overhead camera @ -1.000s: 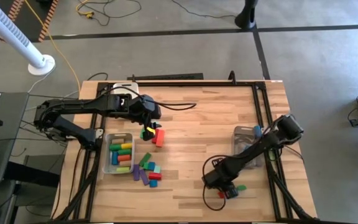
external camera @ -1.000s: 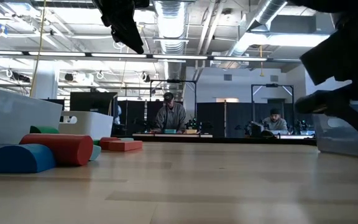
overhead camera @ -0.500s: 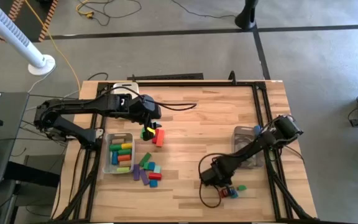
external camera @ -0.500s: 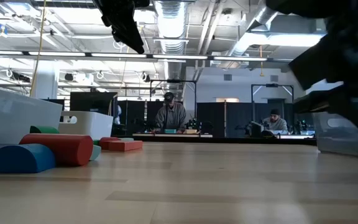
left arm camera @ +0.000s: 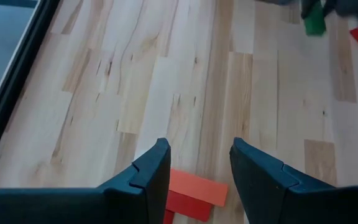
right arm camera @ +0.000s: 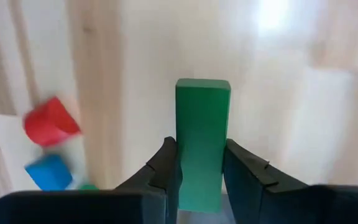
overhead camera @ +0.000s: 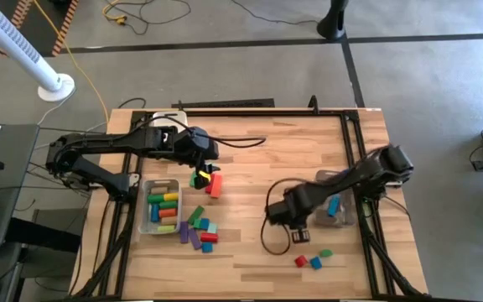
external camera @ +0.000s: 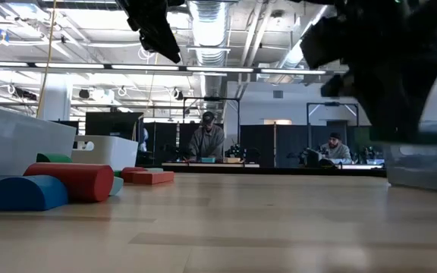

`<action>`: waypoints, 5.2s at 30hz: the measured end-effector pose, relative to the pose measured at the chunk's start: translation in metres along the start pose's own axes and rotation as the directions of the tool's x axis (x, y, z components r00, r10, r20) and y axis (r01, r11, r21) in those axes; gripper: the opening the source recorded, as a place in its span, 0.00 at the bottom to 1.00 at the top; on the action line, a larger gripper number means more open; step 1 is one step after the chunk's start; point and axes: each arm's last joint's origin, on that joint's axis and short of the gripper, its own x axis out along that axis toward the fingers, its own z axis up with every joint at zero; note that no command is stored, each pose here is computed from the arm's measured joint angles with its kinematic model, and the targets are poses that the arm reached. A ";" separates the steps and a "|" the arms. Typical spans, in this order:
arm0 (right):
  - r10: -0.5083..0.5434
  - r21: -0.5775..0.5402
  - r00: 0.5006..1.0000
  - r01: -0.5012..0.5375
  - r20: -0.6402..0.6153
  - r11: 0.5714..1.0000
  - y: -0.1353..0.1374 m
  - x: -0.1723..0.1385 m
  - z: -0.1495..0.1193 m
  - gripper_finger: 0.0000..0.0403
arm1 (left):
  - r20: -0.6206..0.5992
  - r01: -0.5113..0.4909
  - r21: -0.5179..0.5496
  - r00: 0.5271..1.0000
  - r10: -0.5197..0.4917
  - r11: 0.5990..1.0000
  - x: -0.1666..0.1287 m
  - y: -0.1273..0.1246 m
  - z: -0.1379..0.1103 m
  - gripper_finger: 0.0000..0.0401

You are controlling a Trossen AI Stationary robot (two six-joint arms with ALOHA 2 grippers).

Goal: Sort blocks by size
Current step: Put the dark green rectangular block into the black bin, then put the orange rectangular block into the black bin

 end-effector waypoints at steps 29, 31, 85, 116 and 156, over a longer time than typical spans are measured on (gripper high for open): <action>-0.045 0.461 0.979 0.134 -0.199 0.877 -0.020 -0.062 -0.124 0.30 | 0.001 0.000 0.026 1.000 0.000 1.000 0.000 0.000 0.000 0.39; -0.032 0.477 0.981 0.123 -0.193 0.870 -0.017 -0.056 -0.129 0.31 | 0.000 0.000 0.027 1.000 0.000 1.000 0.000 0.000 0.000 0.39; -0.049 0.661 0.999 0.027 0.015 0.750 -0.020 -0.042 -0.130 0.65 | -0.605 0.390 -0.005 0.732 -0.313 0.921 0.173 -0.016 -0.067 0.39; -0.055 0.638 0.995 -0.009 0.081 0.770 -0.012 -0.063 -0.126 0.65 | -0.480 0.320 0.513 0.876 -0.043 0.796 0.161 0.008 -0.047 0.40; -0.137 0.639 0.987 0.052 0.084 0.767 -0.020 -0.086 -0.128 0.64 | -0.537 0.409 0.458 0.835 -0.122 0.789 0.188 0.018 -0.063 0.30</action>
